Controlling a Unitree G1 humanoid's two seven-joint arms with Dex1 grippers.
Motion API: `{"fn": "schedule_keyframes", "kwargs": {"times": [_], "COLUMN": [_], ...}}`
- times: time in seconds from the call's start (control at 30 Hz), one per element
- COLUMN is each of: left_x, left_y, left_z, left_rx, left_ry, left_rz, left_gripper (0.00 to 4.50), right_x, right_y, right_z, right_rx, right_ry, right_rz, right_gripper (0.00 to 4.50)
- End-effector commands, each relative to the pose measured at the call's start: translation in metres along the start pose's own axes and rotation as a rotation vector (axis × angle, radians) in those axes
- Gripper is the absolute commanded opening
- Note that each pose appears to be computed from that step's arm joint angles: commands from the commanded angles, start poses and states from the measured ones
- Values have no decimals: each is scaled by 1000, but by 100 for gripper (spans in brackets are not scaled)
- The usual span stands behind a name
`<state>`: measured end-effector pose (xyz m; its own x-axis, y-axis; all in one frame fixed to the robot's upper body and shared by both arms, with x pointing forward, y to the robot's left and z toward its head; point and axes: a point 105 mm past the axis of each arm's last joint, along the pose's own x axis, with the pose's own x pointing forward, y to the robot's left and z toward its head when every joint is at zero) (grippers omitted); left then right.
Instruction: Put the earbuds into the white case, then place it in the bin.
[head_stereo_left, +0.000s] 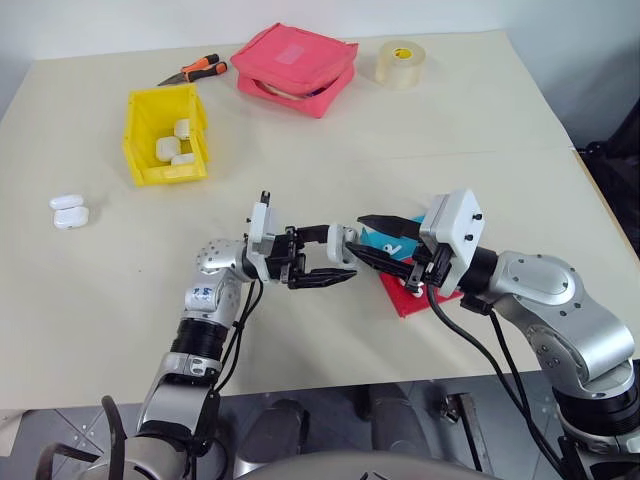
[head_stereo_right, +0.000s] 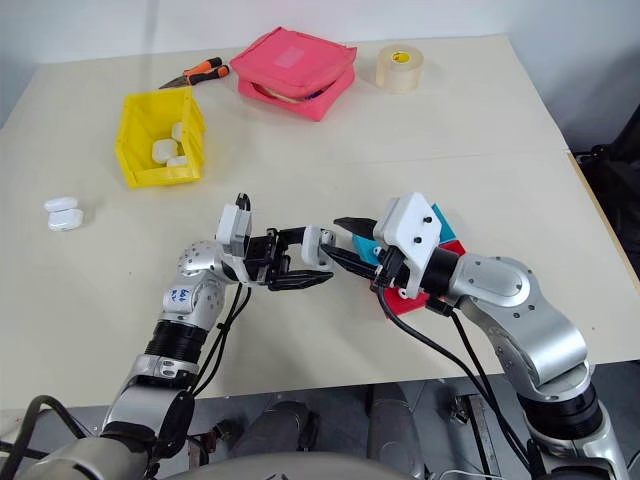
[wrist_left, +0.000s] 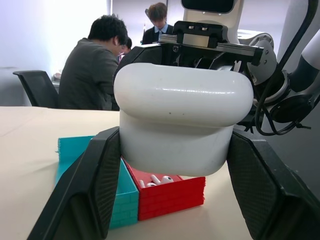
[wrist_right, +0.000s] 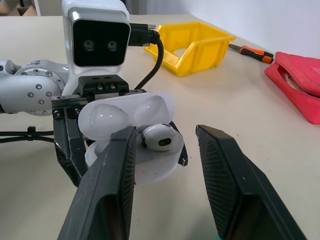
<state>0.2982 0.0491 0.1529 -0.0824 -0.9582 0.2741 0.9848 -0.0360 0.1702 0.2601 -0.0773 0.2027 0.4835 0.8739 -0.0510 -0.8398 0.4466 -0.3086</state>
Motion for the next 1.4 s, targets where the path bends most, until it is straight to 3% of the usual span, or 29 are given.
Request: {"fn": "schedule_keyframes", "kwargs": {"times": [0.03,0.33,0.5,0.63,0.8,0.87,1.17,1.33,1.4], "left_x": [5,-7,-11,-15,-19,-19,-16,-15,-14], "left_y": [5,14,16,16,16,16,17,14,12], "left_z": [18,15,15,14,13,13,12,9,9], "left_rx": [73,76,83,87,86,86,85,87,88], "left_ry": [-45,-23,-18,-16,-11,-11,-17,-24,-28], "left_rz": [-10,41,64,85,98,104,110,116,122], "left_gripper": [279,279,279,279,279,279,279,279,279], "right_x": [-4,-34,-72,-128,-171,-181,-171,-134,-122], "right_y": [6,-3,-26,-37,-31,-28,-44,-54,-60], "right_z": [9,11,-3,-28,-37,-38,-29,-28,-29], "right_rx": [-33,-57,-22,44,70,74,15,29,37], "right_ry": [1,80,200,360,453,482,470,501,522], "right_rz": [27,-26,-181,-344,-416,-431,-460,-335,-308], "right_gripper": [198,198,198,283,448,448,448,448,411]}}
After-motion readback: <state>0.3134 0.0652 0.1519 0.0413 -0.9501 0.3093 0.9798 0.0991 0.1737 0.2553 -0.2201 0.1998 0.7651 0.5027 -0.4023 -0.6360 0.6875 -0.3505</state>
